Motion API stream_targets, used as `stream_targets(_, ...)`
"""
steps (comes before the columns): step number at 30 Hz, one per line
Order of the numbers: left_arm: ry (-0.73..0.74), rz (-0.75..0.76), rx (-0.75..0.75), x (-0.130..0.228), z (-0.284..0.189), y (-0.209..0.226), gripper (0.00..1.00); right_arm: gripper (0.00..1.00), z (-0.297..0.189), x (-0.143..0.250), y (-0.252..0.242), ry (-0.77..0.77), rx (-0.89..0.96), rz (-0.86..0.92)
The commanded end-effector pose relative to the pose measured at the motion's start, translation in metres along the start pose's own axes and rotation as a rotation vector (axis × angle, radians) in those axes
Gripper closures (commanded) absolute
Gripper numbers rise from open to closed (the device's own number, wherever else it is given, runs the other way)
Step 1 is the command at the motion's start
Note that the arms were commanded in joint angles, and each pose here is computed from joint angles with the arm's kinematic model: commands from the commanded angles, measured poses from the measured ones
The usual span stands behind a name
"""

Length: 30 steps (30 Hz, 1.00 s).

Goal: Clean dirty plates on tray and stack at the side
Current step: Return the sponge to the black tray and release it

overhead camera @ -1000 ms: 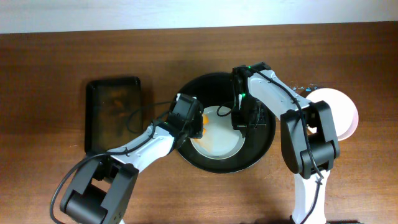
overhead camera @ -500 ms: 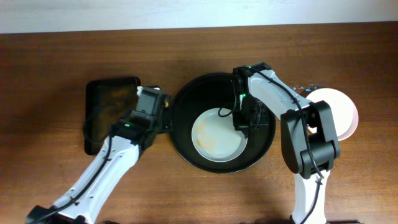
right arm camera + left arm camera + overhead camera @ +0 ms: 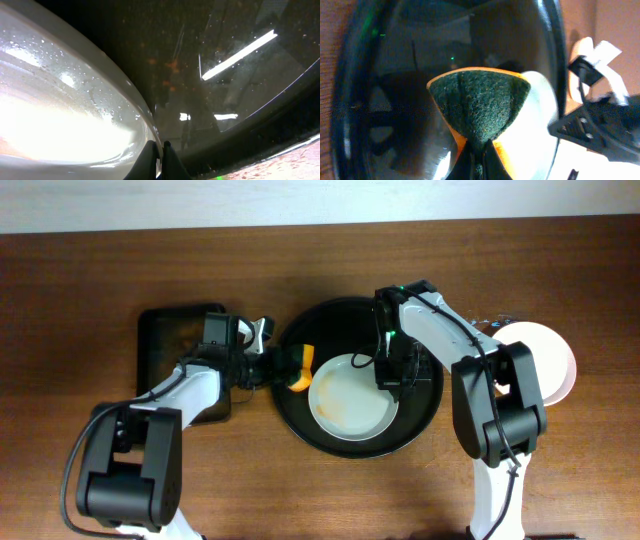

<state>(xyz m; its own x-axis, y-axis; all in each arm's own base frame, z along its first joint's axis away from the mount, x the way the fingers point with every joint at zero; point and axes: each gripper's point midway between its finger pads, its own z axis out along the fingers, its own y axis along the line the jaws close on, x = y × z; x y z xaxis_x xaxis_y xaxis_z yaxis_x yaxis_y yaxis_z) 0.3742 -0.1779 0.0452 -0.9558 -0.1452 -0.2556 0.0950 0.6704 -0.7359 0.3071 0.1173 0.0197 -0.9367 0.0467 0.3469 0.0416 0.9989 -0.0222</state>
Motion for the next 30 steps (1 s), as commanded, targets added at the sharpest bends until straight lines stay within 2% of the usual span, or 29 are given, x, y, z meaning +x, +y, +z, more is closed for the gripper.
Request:
stream_targets(1,-0.037,-0.039,-0.115,-0.007,0.004,0.028,1.0,0.96,-0.007,0.002,-0.006,-0.027,0.028,0.002)
stream_targets(4,-0.014,-0.093,-0.26,0.005,0.006,0.06,0.99,0.96,-0.007,0.002,-0.006,-0.027,0.028,0.002)
stream_targets(8,-0.026,-0.148,-0.346,0.008,0.003,0.074,1.0,0.96,-0.007,0.002,-0.006,-0.027,0.028,0.002)
stream_targets(14,-0.046,0.022,-0.575,0.023,0.024,0.068,0.99,0.96,-0.007,0.002,-0.006,-0.027,0.028,0.002)
stream_targets(16,-0.058,0.033,-0.64,0.023,0.019,0.075,0.99,0.96,-0.007,0.002,-0.006,-0.027,0.028,0.002)
stream_targets(17,-0.071,-0.014,-0.746,0.027,0.006,0.092,0.99,0.96,-0.007,0.002,-0.006,-0.027,0.028,0.002)
stream_targets(18,-0.051,-0.054,-0.717,0.034,0.009,0.088,0.99,0.96,-0.007,0.002,-0.006,-0.027,0.028,0.002)
stream_targets(19,0.069,0.048,-0.423,0.044,0.038,0.044,0.99,0.96,-0.007,0.002,-0.006,-0.027,0.028,0.002)
stream_targets(20,0.143,0.15,-0.214,0.053,0.048,0.01,1.0,0.96,-0.007,0.002,-0.006,-0.027,0.028,0.002)
stream_targets(21,0.147,0.128,-0.179,0.053,0.047,0.005,0.99,0.96,-0.007,0.002,-0.006,-0.027,0.028,0.002)
stream_targets(22,0.101,-0.053,-0.257,0.045,0.04,0.022,1.0,0.96,-0.007,0.002,-0.005,-0.027,0.028,0.002)
stream_targets(23,0.061,-0.134,-0.292,0.036,0.031,0.031,1.0,0.96,-0.007,0.002,-0.006,-0.026,0.028,0.002)
stream_targets(24,0.034,-0.082,-0.28,0.025,0.023,0.025,1.0,0.96,-0.007,0.002,-0.006,-0.025,0.029,0.002)
stream_targets(25,-0.016,0.038,-0.3,0.008,0.009,0.013,1.0,0.96,-0.007,0.002,-0.006,-0.025,0.029,0.002)
stream_targets(27,-0.211,0.121,-0.556,-0.027,-0.053,0.012,1.0,0.96,-0.007,0.002,-0.006,-0.024,0.029,0.002)
stream_targets(28,-0.251,0.128,-0.594,-0.032,-0.067,0.01,1.0,0.96,-0.007,0.002,-0.006,-0.024,0.029,0.002)
stream_targets(29,-0.353,0.227,-0.614,-0.044,-0.106,-0.018,0.99,0.96,-0.007,0.002,-0.006,-0.024,0.029,0.002)
stream_targets(30,-0.379,0.268,-0.623,-0.047,-0.117,-0.025,0.99,0.96,-0.007,0.002,-0.006,-0.024,0.029,0.002)
